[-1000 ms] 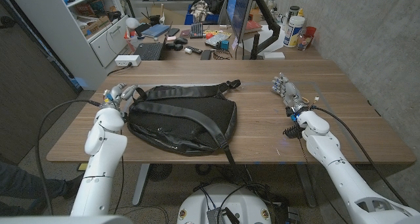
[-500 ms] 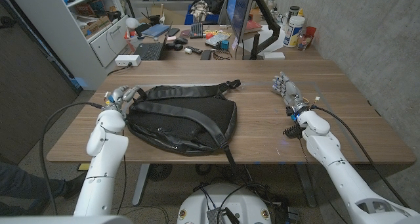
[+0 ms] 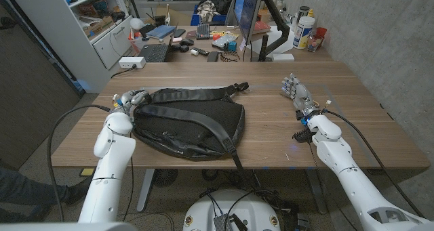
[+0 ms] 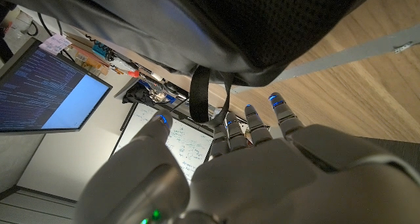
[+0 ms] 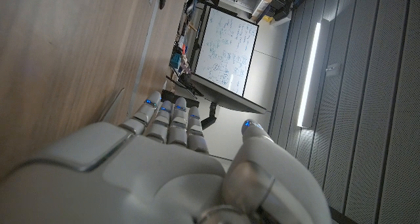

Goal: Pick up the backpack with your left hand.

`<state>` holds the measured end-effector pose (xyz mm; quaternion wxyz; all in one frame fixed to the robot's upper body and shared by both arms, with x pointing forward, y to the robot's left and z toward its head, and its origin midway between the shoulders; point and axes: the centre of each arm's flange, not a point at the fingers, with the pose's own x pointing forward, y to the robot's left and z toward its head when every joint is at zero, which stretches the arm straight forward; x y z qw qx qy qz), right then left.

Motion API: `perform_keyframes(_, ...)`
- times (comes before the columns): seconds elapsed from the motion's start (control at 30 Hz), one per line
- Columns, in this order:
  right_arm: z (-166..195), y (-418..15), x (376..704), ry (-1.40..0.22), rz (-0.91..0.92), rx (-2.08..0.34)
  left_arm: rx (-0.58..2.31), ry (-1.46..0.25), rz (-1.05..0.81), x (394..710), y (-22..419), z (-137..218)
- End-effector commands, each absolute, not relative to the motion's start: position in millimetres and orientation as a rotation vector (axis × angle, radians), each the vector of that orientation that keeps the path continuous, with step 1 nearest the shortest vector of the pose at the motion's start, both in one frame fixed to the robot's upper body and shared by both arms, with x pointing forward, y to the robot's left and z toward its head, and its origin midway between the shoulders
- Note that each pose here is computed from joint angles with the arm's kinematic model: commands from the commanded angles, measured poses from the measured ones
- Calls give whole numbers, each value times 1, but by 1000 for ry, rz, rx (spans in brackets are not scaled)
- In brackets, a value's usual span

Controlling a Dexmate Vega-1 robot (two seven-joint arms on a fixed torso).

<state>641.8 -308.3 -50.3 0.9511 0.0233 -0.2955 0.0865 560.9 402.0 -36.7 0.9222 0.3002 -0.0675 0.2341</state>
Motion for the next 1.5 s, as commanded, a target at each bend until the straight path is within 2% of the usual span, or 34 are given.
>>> perform_keyframes(0.03, -56, -309, 641, -603, 178, 64, 636, -103, 450, 573, 396, -36)
perform_keyframes(0.8, -47, -306, 648, -629, 196, 75, 788, -22, 412, 596, 376, -21)
perform_keyframes(1.5, -45, -298, 655, -632, 215, 88, 848, 40, 420, 598, 368, -23)
